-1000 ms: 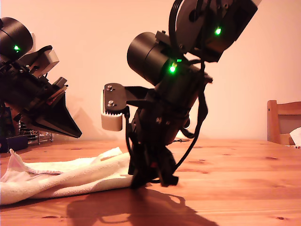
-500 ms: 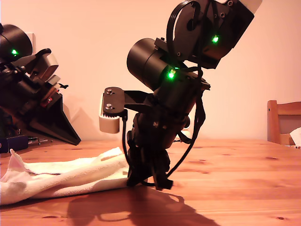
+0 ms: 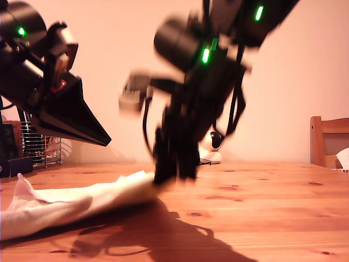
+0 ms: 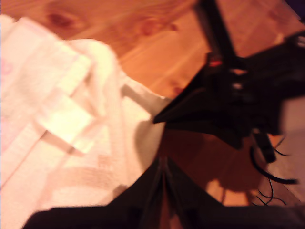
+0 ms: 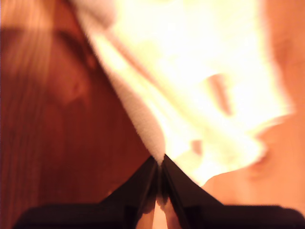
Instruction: Fold the tea towel in front of you. After folding it, place it to the left side.
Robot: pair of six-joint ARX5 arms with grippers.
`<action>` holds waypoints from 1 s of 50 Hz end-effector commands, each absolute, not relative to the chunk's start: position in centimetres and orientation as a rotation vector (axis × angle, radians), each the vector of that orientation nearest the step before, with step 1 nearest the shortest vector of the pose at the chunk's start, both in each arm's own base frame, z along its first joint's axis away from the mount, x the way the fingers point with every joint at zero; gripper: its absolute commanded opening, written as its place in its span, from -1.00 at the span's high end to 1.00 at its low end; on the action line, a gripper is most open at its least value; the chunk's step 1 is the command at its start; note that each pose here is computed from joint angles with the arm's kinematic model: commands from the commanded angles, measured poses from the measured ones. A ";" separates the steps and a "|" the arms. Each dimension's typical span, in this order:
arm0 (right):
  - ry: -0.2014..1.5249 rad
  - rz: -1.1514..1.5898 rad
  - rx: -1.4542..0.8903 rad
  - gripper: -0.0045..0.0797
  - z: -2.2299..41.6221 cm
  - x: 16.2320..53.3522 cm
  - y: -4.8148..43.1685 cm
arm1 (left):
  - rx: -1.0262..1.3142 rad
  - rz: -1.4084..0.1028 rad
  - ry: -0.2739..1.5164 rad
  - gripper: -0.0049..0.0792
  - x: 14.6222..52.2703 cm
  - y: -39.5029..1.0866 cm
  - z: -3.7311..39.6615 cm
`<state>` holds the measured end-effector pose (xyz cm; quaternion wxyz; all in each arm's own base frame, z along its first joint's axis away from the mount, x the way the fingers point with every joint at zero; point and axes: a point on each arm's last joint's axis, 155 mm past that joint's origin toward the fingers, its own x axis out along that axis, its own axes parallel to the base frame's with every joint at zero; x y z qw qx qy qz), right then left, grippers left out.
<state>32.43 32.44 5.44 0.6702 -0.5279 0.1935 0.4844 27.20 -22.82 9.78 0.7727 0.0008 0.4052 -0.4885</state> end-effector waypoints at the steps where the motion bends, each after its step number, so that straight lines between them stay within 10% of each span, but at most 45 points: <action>1: 0.406 1.080 -1.178 0.92 6.9 32.8 32.9 | 0.033 -1.074 0.887 0.93 26.5 -23.0 9.3; 24: 0.346 1.061 -1.139 0.92 11.8 32.7 33.9 | 0.263 -0.940 0.883 0.90 26.8 -23.6 7.4; 36: 0.354 1.076 -1.145 0.92 11.5 32.1 34.1 | 0.427 -0.771 0.862 0.03 28.1 -22.3 6.5; 50: 0.363 1.075 -1.127 0.92 11.6 31.9 34.2 | 0.402 -0.739 0.833 -0.04 28.5 -23.2 7.0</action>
